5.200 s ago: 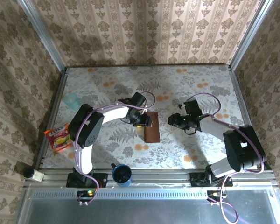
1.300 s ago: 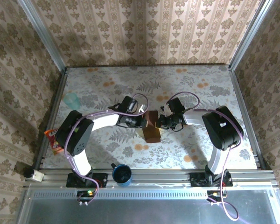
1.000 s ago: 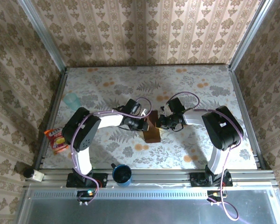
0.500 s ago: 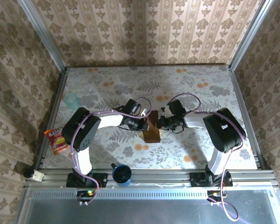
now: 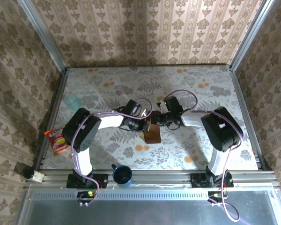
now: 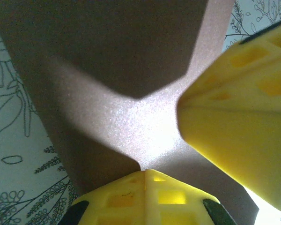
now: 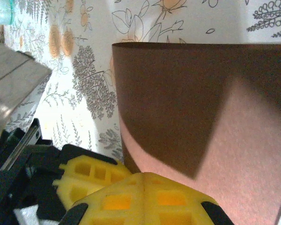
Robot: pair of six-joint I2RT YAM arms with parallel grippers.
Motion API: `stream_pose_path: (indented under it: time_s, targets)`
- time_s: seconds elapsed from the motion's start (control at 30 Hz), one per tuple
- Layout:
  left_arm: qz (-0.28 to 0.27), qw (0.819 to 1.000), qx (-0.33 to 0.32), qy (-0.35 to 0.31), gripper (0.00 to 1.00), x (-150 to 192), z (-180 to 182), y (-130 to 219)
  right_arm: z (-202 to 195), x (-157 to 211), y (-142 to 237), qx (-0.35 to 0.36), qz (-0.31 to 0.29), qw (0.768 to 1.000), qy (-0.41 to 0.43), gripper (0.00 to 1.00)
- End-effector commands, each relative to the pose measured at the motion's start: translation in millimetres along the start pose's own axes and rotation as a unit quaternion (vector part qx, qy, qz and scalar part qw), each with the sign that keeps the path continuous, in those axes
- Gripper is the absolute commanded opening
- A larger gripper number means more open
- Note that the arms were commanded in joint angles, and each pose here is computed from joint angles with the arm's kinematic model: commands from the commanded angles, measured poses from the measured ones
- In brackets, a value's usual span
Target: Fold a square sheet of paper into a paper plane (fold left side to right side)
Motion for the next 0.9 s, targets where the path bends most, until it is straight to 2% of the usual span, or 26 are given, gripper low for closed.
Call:
stream_pose_path:
  time_s: [0.0, 0.53, 0.87]
  targets:
    - [0.039, 0.998, -0.038, 0.014, 0.00, 23, 23, -11, 1, -2, -9, -0.003, 0.011, 1.000, -0.003, 0.00]
    - [0.048, 0.999, -0.004, 0.024, 0.00, 35, 14, -9, -59, 27, -19, 0.140, 0.061, 0.986, -0.063, 0.00]
    - [0.081, 0.996, 0.002, 0.037, 0.00, 75, 7, -3, -73, 29, -16, 0.156, 0.059, 0.982, -0.084, 0.00]
Point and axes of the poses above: each hand's point on the last joint's axis, 136 mm out from that joint toward the fingers, its own y axis back along the fingers, its own z axis along the line the jaws close on, x = y × z, the point moved 4 cm from there along y, back along the fingers, and after that the axes turned 1 degree about y, right-handed, at the moved point
